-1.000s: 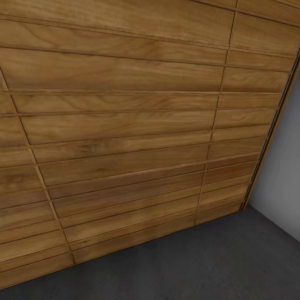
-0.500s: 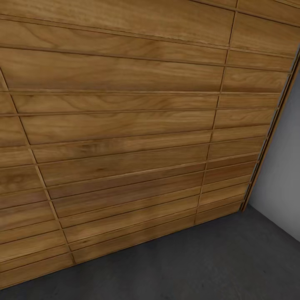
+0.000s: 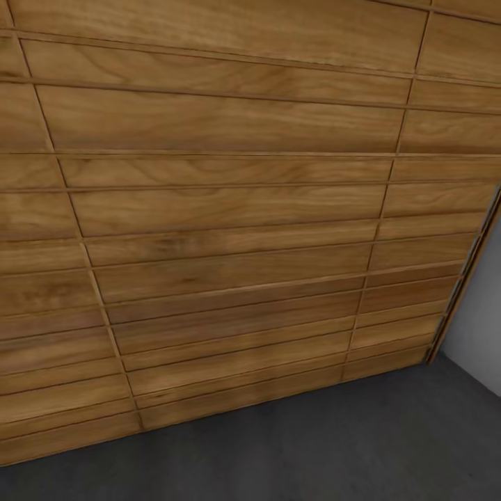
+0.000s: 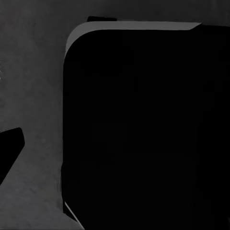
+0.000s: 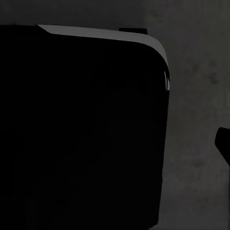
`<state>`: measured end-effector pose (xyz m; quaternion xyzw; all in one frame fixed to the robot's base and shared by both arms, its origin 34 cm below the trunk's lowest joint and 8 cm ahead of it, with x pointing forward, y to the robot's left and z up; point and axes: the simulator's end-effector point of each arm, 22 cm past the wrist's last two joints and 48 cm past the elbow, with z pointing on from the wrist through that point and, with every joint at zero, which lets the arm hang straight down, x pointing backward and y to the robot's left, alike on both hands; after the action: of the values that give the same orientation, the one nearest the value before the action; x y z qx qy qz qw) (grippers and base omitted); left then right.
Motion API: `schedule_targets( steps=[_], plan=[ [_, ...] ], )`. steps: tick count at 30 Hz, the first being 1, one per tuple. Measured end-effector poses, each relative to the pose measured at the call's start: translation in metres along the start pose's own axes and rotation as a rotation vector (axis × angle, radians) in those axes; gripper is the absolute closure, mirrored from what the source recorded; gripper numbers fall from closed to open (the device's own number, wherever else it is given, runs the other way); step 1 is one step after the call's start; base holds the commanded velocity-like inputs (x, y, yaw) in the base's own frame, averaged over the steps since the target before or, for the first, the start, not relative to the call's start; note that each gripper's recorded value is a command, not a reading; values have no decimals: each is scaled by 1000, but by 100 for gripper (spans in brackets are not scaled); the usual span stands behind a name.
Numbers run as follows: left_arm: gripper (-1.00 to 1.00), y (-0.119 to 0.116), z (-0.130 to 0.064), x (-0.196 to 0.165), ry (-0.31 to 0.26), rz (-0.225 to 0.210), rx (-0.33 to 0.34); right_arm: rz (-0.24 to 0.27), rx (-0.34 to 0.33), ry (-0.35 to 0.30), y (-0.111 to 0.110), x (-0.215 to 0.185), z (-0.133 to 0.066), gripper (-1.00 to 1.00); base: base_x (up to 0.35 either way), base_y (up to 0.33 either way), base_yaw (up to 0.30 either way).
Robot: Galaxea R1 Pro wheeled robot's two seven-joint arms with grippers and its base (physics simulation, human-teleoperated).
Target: Move the two storage containers from the living room to the garage. In the garage, place one container on the floor and stack the other container on top of it (either order is fine).
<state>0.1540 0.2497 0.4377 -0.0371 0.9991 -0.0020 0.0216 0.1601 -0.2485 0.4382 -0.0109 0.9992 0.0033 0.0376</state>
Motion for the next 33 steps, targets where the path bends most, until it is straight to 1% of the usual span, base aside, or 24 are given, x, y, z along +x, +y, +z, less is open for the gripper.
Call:
schedule_targets(
  steps=[7,27,33],
  plan=[
    [-100,7,0,-1,-3,5,-9,10,1,3,0,2,0,-100,0,0,297],
    [-100,9,0,-2,-4,6,-11,20,3,22,0,7,0,-100,0,0,300],
    [-100,9,0,-2,-4,6,-11,18,3,10,0,5,0,-100,0,0,300]
  ],
)
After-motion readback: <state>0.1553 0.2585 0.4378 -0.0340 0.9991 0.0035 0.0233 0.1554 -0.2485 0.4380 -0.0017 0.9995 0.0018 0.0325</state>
